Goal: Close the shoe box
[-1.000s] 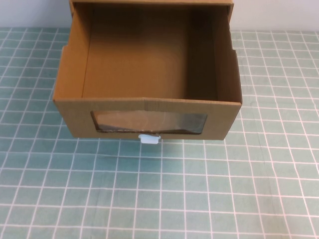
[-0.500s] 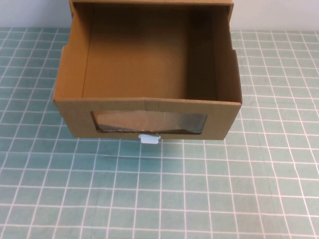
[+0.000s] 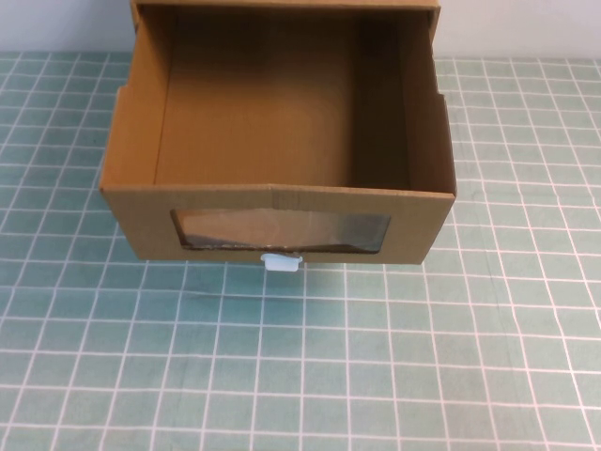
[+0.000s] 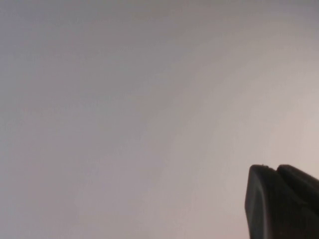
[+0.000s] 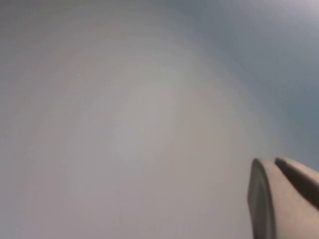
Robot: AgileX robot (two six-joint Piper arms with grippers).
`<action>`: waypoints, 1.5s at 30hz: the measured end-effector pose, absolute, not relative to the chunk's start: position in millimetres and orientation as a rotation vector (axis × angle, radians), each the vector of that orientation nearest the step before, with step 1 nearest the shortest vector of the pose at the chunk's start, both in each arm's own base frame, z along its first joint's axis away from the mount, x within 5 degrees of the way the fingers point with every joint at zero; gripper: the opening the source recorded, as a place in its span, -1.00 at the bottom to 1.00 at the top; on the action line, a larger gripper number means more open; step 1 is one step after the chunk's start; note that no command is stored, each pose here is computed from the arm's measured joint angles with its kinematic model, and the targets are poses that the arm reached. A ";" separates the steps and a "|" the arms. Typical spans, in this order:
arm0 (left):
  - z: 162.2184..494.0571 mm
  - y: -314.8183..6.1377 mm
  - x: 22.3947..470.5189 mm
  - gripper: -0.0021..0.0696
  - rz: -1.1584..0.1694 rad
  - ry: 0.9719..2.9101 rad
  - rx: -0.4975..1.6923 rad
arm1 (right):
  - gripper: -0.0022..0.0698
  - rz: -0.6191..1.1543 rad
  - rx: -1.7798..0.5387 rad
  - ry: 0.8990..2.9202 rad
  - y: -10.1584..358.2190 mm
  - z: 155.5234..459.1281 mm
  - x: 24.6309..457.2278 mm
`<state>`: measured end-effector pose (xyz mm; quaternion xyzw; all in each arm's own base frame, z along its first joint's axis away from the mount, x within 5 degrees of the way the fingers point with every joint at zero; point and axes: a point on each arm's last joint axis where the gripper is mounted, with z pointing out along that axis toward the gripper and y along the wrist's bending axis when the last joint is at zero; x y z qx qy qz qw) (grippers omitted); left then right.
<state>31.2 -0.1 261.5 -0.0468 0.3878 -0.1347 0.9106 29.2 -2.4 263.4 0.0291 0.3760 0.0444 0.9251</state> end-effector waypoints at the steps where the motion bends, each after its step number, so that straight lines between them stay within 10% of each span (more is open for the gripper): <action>1: 264.0 0.1 28.7 -0.95 -0.300 0.759 -0.101 | -0.98 0.094 0.062 0.728 -2.7 266.0 26.3; 13: 364.4 1.7 -13.4 -0.95 -0.417 0.631 -0.119 | -0.98 0.404 0.098 0.556 0.7 347.8 -9.6; 22: 443.8 -1.4 24.6 -0.95 -0.388 1.119 -0.188 | -0.98 0.397 0.120 0.675 0.8 430.2 -5.7; 31: 427.9 -4.1 105.2 -0.95 -0.264 1.691 -0.237 | -0.98 0.231 0.171 1.251 -0.5 425.7 67.2; 45: 404.0 -28.8 192.7 -0.95 -0.357 1.968 0.019 | -0.98 0.141 0.164 1.396 -3.1 413.4 79.8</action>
